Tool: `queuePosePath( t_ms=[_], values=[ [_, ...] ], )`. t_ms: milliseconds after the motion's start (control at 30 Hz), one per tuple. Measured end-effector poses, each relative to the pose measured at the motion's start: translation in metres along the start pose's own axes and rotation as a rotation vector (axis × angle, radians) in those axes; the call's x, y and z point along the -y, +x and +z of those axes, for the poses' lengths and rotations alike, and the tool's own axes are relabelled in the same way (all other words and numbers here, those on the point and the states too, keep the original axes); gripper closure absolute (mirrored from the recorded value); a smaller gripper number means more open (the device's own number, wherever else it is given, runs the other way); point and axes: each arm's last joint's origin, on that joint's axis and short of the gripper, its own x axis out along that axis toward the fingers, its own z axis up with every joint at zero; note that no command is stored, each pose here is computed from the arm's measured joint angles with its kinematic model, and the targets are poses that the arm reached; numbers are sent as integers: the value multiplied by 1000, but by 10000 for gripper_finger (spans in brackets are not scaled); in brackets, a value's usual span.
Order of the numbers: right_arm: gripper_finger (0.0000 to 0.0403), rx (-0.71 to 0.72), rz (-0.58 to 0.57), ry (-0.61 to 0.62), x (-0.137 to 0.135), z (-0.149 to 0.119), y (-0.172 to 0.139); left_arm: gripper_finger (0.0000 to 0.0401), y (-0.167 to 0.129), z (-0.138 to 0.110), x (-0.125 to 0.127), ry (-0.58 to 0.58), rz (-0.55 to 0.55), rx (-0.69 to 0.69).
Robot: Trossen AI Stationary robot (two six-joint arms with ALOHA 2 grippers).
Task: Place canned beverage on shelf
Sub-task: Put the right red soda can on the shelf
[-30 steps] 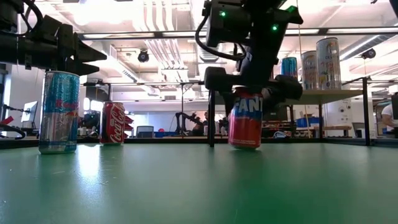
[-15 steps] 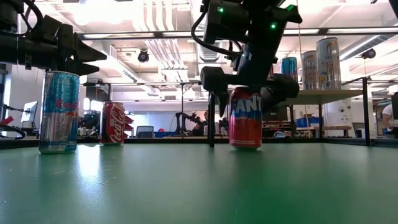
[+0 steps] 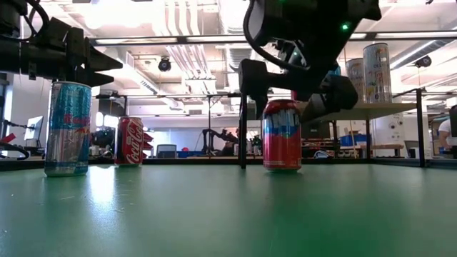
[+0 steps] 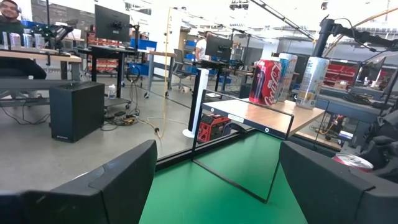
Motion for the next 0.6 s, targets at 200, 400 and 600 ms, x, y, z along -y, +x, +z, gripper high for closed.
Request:
queuePosePath(
  t_ms=[200,400,600],
  values=[
    [3,-115,-17,19,-1,0,3,77,0,0,0,0,0,0],
    [3,-127,-45,105,0,-6,6,77,0,0,0,0,0,0],
    [3,-53,-93,55,0,-29,23,77,0,0,0,1,0,0]
  ],
)
